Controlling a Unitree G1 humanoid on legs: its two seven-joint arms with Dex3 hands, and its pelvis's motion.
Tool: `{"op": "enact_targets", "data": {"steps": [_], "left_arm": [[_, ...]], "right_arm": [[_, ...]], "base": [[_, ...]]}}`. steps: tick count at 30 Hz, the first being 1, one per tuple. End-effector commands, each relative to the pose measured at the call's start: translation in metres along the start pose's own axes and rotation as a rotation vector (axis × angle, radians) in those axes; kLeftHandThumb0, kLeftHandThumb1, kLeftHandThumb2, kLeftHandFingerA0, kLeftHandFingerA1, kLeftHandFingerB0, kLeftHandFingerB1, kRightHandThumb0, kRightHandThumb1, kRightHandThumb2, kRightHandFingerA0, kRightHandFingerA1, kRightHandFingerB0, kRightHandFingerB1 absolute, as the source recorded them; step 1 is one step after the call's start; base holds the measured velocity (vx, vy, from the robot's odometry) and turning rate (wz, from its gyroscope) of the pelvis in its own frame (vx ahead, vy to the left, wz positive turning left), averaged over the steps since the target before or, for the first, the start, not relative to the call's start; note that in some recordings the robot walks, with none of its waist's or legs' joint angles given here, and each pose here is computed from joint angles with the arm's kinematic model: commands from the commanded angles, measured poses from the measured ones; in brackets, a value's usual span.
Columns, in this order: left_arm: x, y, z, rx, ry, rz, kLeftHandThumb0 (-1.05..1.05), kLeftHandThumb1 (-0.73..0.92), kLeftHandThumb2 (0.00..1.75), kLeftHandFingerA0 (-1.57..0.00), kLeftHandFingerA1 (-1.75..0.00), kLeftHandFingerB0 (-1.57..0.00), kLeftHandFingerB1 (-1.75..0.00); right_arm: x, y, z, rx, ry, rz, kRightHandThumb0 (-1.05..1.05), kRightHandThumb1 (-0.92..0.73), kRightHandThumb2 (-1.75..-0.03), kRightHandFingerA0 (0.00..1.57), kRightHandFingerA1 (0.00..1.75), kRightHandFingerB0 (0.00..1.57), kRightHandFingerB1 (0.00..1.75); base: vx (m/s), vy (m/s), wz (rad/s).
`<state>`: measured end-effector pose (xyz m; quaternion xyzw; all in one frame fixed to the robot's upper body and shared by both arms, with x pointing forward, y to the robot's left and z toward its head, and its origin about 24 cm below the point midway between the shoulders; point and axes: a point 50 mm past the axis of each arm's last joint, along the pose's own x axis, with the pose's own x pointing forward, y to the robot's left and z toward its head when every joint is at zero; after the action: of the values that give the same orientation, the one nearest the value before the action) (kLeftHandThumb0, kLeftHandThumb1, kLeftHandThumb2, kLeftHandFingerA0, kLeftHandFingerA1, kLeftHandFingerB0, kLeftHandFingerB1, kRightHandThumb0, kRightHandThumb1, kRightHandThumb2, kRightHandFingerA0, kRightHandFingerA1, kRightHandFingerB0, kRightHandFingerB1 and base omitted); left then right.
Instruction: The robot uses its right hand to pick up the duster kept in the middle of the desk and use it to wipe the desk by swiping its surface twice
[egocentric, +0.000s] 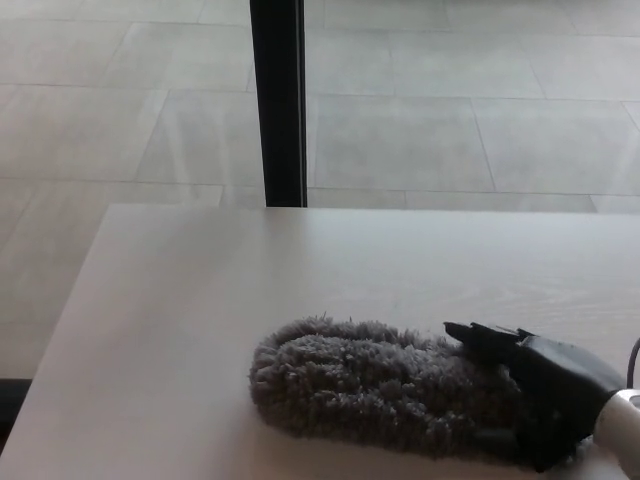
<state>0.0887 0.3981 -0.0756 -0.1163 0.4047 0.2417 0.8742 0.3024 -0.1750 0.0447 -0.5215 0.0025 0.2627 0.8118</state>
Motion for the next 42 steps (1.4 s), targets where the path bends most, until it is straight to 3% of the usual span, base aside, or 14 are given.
{"op": "enact_targets", "data": {"steps": [1, 3, 4, 5, 10, 13, 15, 17, 19, 24, 39, 40, 41, 42], "left_arm": [[-0.005, 0.013, 0.018, 0.023, -0.025, 0.008, -0.85, 0.61, 0.97, -0.28, -0.6, -0.15, -0.48], [-0.005, 0.012, 0.02, 0.026, -0.029, 0.002, -0.82, 0.59, 0.98, -0.27, -0.61, -0.13, -0.47], [-0.005, 0.012, 0.021, 0.031, -0.033, 0.006, -0.79, 0.74, 0.62, -0.32, -0.57, -0.21, -0.38], [-0.005, 0.012, 0.021, 0.029, -0.034, 0.003, -0.84, 0.59, 0.97, -0.3, -0.62, -0.16, -0.48], [-0.005, 0.012, 0.022, 0.029, -0.034, 0.01, -0.78, 0.72, 0.62, -0.33, -0.56, -0.23, -0.37], [-0.005, 0.012, 0.022, 0.018, -0.035, 0.01, -0.75, 0.72, 0.62, -0.32, -0.56, -0.25, -0.37], [-0.005, 0.012, 0.022, 0.013, -0.035, 0.011, -0.75, 0.72, 0.62, -0.32, -0.56, -0.25, -0.37], [-0.005, 0.013, 0.021, 0.013, -0.038, 0.015, -0.75, 0.71, 0.61, -0.35, -0.58, -0.27, -0.38], [-0.004, 0.012, 0.022, 0.014, -0.048, 0.014, -0.72, 0.71, 0.61, -0.33, -0.59, -0.27, -0.39], [-0.003, 0.01, 0.022, 0.005, -0.057, 0.023, -0.69, 0.72, 0.62, -0.39, -0.56, -0.32, -0.39], [-0.002, 0.008, 0.026, 0.019, -0.081, 0.021, -0.62, 0.79, 0.65, -0.34, -0.58, -0.38, -0.42], [-0.002, 0.008, 0.027, 0.027, -0.083, 0.02, -0.62, 0.79, 0.65, -0.35, -0.58, -0.4, -0.42], [-0.002, 0.007, 0.027, 0.032, -0.083, 0.014, -0.6, 0.82, 0.64, -0.33, -0.58, -0.39, -0.42], [-0.001, 0.006, 0.027, 0.026, -0.084, 0.01, -0.59, 0.84, 0.66, -0.34, -0.58, -0.38, -0.42]], "right_arm": [[-0.002, 0.02, -0.011, -0.465, 0.054, 0.175, -0.85, -0.49, -0.84, 0.0, 0.11, 0.1, 0.08], [-0.002, 0.024, -0.013, -0.489, 0.062, 0.188, -0.84, -0.49, -0.84, 0.0, 0.12, 0.1, 0.09], [-0.003, 0.03, -0.016, -0.496, 0.067, 0.194, -0.83, -0.47, -0.84, 0.0, 0.13, 0.04, 0.12], [-0.003, 0.033, -0.018, -0.496, 0.08, 0.204, -0.79, -0.44, -0.83, 0.0, 0.17, 0.03, 0.17], [-0.006, 0.04, -0.027, -0.561, 0.138, 0.26, -0.83, -0.43, -0.73, 0.0, 0.0, 0.03, 0.11], [-0.007, 0.041, -0.032, -0.58, 0.147, 0.247, -0.53, -0.47, -0.71, 0.08, 0.57, 0.05, 0.24], [-0.007, 0.04, -0.033, -0.58, 0.139, 0.227, -0.53, -0.47, -0.71, 0.08, 0.57, 0.05, 0.24], [-0.01, 0.037, -0.035, -0.474, 0.042, 0.153, -0.39, -0.6, -0.76, 0.75, 1.29, 0.24, 0.45], [-0.012, 0.034, -0.036, -0.466, -0.024, 0.062, -0.24, -0.85, -0.7, 0.82, 1.6, 0.59, 0.64], [-0.02, 0.041, -0.028, -0.428, -0.221, -0.217, -0.21, -0.68, -0.96, 0.82, 1.71, 0.65, 1.39], [-0.021, 0.074, -0.02, -0.31, -0.209, -0.326, -0.23, -0.67, -0.75, 1.02, 1.71, 0.7, 1.18], [-0.021, 0.077, -0.019, -0.316, -0.215, -0.326, -0.32, -0.57, -1.02, 1.16, 1.31, 0.78, 1.02], [-0.021, 0.078, -0.018, -0.352, -0.229, -0.334, -0.26, -0.69, -0.72, 0.86, 1.75, 0.66, 1.34], [-0.021, 0.08, -0.017, -0.379, -0.251, -0.334, -0.26, -0.67, -0.72, 0.87, 1.75, 0.69, 1.3]], "base": [[0.0, 0.0, 0.0], [0.0, 0.0, 0.0], [0.0, 0.0, 0.0], [0.0, 0.0, 0.0], [0.0, 0.0, 0.0], [0.0, 0.0, 0.0], [0.0, 0.0, 0.0], [0.0, 0.0, 0.0], [0.0, 0.0, 0.0], [0.0, 0.0, 0.0], [0.0, 0.0, 0.0], [0.0, 0.0, 0.0], [0.0, 0.0, 0.0], [0.0, 0.0, 0.0]]}}
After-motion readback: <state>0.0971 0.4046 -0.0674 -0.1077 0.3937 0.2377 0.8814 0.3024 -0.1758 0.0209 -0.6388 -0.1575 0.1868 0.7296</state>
